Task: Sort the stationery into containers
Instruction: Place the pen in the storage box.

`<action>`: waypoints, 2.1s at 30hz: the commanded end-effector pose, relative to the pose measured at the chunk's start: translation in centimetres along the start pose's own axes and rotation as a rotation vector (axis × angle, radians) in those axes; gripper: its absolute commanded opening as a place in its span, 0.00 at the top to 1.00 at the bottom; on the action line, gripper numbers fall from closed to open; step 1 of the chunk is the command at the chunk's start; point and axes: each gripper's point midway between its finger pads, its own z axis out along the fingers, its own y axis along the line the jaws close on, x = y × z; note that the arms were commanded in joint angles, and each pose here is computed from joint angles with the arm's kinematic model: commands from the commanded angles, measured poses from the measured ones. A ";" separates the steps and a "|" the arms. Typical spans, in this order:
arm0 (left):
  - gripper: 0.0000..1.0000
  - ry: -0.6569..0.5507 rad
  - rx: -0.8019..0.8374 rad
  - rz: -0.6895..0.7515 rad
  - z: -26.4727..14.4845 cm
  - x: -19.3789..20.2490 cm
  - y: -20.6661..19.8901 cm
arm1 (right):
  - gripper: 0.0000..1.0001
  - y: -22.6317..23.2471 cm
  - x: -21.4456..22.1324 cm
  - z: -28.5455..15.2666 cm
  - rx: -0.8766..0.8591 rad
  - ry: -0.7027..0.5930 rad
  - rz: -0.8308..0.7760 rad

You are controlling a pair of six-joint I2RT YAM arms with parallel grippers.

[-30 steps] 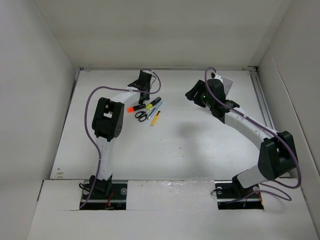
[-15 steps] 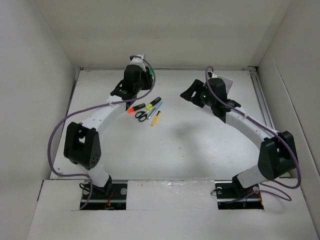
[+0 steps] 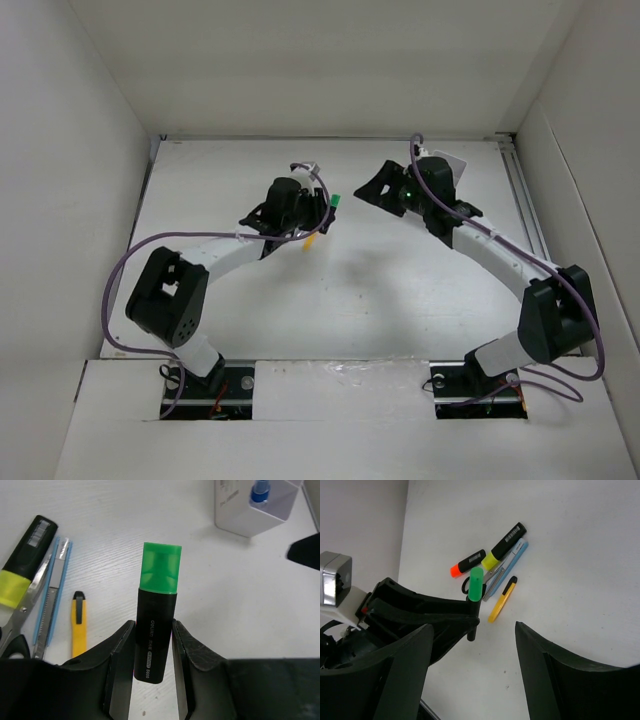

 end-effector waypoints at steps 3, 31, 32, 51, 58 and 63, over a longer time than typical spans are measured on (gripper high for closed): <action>1.00 -0.136 0.163 0.048 -1.7 -4.3 -5.2 | 0.29 1.6 0.0 0.9 -0.063 -0.005 -0.036; 0.52 -0.155 0.228 0.102 -1.9 -3.8 -8.6 | 0.97 0.0 -1.3 2.0 0.024 -0.041 -0.003; 0.49 -0.160 0.220 0.101 -1.8 -3.8 -8.5 | 0.98 -0.4 -2.0 1.7 0.048 -0.067 0.026; 0.39 -0.405 -0.301 -0.119 -9.5 -5.1 2.7 | 0.98 -17.0 -24.6 -12.9 0.846 -1.004 0.304; 0.39 -0.404 -0.442 -0.142 -10.6 -5.2 5.2 | 1.00 -18.8 -26.2 -11.7 0.971 -1.001 0.251; 0.39 -0.385 -0.578 -0.157 -10.4 -5.2 7.1 | 1.00 -20.9 -25.7 -9.8 1.023 -0.961 0.219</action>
